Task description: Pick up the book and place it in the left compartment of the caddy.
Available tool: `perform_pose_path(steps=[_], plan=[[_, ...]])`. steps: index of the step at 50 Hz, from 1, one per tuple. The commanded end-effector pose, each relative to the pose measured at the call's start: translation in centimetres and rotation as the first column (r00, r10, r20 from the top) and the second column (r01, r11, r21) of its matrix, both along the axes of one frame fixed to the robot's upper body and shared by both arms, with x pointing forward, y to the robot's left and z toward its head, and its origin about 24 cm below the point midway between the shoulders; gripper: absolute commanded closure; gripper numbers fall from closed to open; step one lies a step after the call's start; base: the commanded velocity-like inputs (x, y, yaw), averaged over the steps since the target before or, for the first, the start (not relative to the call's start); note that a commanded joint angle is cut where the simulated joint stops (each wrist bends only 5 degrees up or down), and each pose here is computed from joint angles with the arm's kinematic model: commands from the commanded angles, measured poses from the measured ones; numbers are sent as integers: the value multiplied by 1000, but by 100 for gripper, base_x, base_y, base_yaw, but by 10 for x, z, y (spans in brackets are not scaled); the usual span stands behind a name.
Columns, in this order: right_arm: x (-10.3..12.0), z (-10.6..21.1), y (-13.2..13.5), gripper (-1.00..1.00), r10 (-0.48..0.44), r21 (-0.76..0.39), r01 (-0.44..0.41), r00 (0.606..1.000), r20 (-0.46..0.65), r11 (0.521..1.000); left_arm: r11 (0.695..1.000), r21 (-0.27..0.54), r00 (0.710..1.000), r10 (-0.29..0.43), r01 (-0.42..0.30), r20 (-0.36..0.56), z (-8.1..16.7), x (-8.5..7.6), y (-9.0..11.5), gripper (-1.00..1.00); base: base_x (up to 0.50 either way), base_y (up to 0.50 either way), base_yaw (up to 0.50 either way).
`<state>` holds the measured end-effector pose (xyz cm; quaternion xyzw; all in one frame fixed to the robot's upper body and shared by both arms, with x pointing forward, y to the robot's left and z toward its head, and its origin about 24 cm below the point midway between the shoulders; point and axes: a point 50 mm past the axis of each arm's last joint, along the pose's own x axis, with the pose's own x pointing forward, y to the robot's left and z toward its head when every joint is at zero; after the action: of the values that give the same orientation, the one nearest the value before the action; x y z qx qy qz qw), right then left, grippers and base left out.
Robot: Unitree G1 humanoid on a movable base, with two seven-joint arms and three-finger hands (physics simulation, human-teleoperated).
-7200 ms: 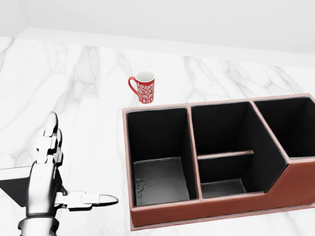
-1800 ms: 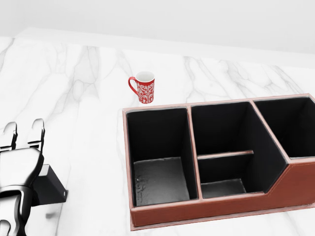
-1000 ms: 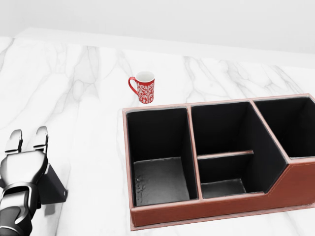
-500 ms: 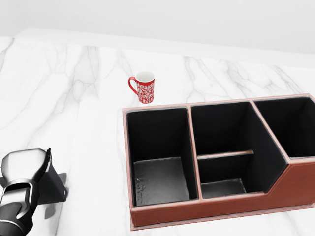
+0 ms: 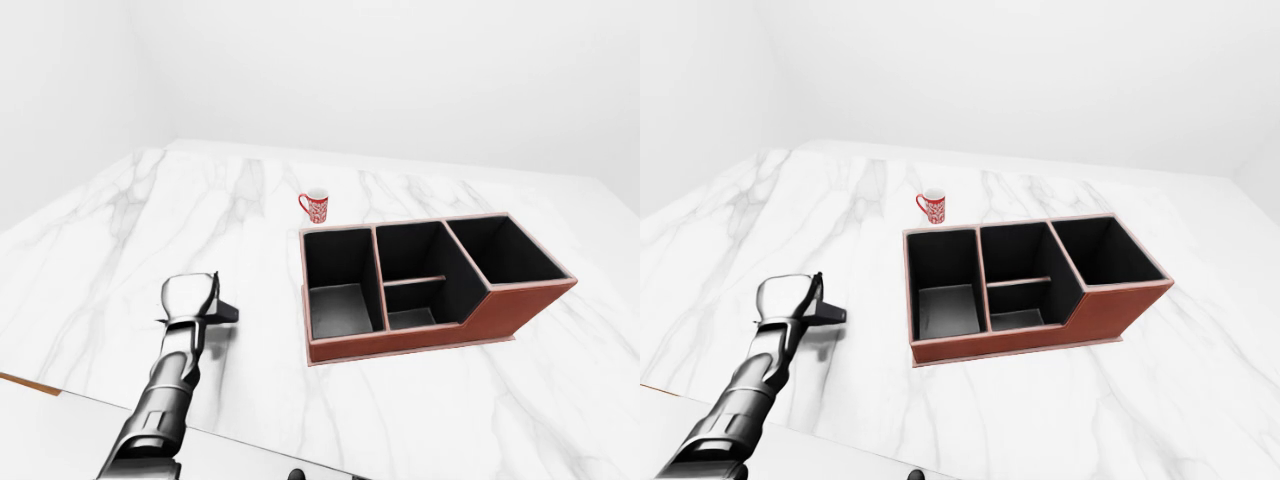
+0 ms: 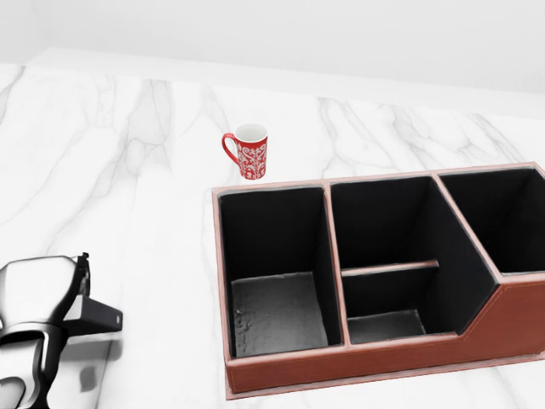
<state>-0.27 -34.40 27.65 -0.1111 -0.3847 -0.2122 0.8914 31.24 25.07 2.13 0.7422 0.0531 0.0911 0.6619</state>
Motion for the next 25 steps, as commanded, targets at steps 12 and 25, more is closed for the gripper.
perform_pose_path(steps=[12,25], plan=[[0,-1,1,-100,5,5,-5,1000,4,1000,995,65,916,-92,72,390,107,-48,-38,100,0,0,0],[-1,0,0,-100,13,17,-14,1000,8,1000,984,71,869,-180,166,462,137,-80,-69,100,0,0,0]])
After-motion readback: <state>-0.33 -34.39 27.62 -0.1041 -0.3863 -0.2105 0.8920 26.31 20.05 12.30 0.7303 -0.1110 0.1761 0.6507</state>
